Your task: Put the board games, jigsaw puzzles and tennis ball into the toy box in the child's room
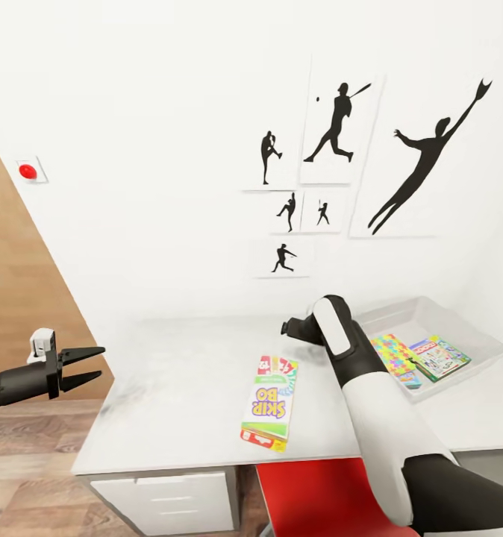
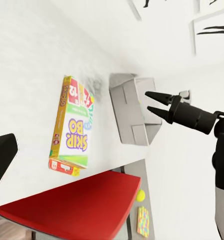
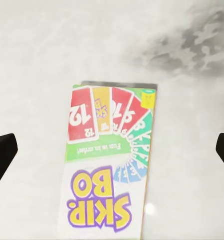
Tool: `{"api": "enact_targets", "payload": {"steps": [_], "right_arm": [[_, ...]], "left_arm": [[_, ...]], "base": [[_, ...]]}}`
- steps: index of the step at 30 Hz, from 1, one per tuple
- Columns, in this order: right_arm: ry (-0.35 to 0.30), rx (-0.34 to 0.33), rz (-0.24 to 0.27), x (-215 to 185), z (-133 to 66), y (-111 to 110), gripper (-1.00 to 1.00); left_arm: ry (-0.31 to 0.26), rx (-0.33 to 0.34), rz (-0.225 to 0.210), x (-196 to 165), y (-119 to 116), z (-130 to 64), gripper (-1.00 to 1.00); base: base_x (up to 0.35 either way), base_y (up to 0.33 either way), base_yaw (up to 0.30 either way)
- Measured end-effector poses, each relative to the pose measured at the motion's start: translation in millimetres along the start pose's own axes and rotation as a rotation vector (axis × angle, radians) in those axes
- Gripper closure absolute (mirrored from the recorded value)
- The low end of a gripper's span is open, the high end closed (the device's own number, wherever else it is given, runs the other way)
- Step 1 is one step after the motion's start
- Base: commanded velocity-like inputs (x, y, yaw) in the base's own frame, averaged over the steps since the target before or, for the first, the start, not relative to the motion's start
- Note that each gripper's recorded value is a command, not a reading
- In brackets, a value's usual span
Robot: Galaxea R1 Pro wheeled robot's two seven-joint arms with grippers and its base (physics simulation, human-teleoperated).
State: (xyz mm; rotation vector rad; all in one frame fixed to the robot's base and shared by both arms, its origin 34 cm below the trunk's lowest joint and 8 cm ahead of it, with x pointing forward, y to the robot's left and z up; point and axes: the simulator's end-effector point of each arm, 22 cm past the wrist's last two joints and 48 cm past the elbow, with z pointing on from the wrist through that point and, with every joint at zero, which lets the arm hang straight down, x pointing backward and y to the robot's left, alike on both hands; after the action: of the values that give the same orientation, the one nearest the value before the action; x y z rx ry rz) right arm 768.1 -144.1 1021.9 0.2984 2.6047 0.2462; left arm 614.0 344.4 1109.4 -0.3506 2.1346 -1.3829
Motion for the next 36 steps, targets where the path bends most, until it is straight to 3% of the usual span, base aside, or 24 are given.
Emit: {"api": "enact_targets", "payload": {"steps": [9, 15, 36], "right_arm": [[-0.005, 0.017, 0.016, 1.8, 11.7, -7.5, -1.00], [0.043, 0.041, 0.021, 19.6, 29.6, -15.6, -1.00], [0.088, 0.069, 0.062, 42.9, 63.6, -28.3, -1.00]], "left_arm": [[-0.002, -0.009, -0.007, -1.9, 5.7, 0.4, -1.00], [-0.005, -0.030, -0.002, -3.9, 13.3, 0.4, -1.00], [0.011, -0.058, -0.021, -0.6, 31.8, 7.3, -1.00]], "base": [[0.000, 0.083, 0.000], [0.000, 0.022, 0.000], [0.000, 0.001, 0.000]]}}
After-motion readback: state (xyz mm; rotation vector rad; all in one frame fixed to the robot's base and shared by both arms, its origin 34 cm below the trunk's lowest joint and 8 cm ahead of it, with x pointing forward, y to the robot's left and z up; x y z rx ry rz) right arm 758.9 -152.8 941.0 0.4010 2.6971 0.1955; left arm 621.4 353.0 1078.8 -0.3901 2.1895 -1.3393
